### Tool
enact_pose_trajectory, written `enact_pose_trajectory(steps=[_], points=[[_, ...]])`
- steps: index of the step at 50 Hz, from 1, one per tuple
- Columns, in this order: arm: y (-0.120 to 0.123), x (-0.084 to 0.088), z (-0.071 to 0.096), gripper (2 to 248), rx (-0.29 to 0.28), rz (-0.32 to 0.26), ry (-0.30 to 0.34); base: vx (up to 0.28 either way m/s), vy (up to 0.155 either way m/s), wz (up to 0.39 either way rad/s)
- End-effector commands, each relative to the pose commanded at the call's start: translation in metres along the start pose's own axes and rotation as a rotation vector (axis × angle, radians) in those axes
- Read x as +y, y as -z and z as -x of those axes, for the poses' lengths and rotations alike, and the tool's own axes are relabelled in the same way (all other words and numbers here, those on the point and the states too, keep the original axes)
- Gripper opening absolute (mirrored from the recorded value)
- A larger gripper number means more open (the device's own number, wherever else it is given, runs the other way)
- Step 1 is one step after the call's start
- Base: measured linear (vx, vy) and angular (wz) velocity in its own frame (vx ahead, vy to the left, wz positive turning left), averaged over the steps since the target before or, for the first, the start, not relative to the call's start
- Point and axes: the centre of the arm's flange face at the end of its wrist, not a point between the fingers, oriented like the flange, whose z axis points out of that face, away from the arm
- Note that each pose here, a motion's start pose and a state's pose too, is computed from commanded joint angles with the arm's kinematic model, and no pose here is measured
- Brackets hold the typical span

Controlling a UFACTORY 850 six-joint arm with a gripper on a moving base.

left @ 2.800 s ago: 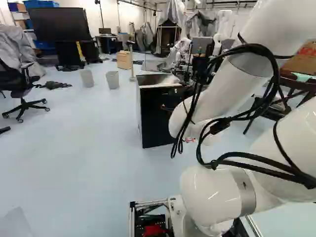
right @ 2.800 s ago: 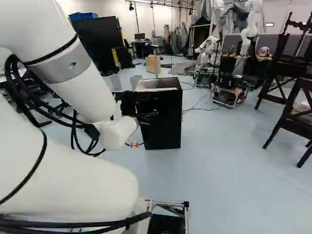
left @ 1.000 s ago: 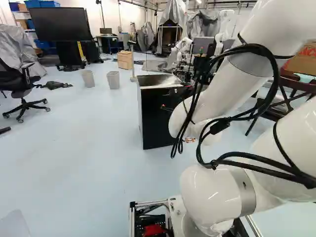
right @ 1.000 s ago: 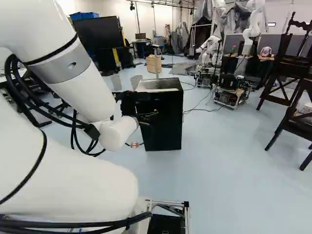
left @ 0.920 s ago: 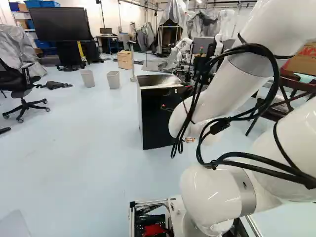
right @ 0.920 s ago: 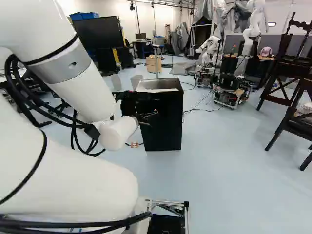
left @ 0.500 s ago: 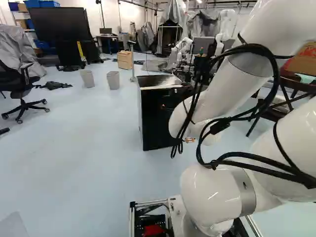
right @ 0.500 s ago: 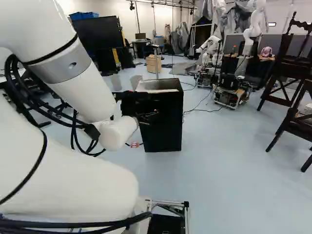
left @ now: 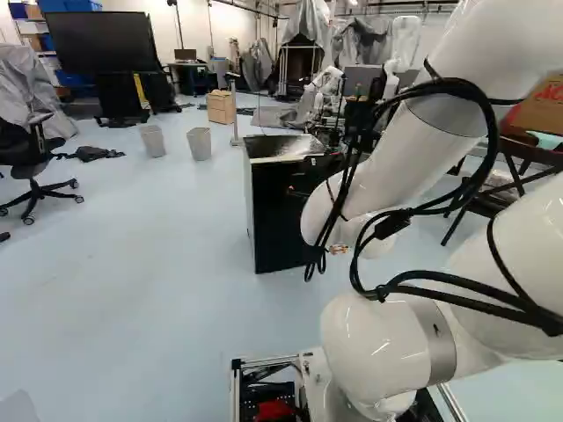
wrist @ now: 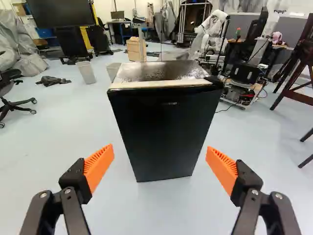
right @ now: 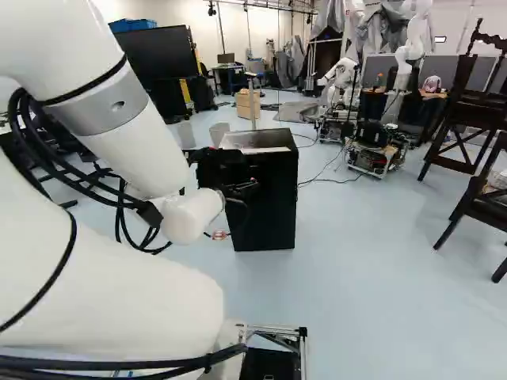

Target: Grab a drink from the fridge

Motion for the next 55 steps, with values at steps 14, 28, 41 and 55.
enact_pose_trajectory(steps=[14, 28, 41, 55], points=[[0.0000, 0.0000, 0.0000, 247, 0.000, 0.000, 0.000, 0.063, 0.056, -0.018], [0.0000, 0.0000, 0.0000, 247, 0.000, 0.000, 0.000, 0.056, 0.061, -0.017], [0.0000, 0.0000, 0.0000, 247, 0.000, 0.000, 0.000, 0.053, 0.069, 0.000], [0.0000, 0.0000, 0.0000, 247, 0.000, 0.000, 0.000, 0.045, 0.077, 0.063]])
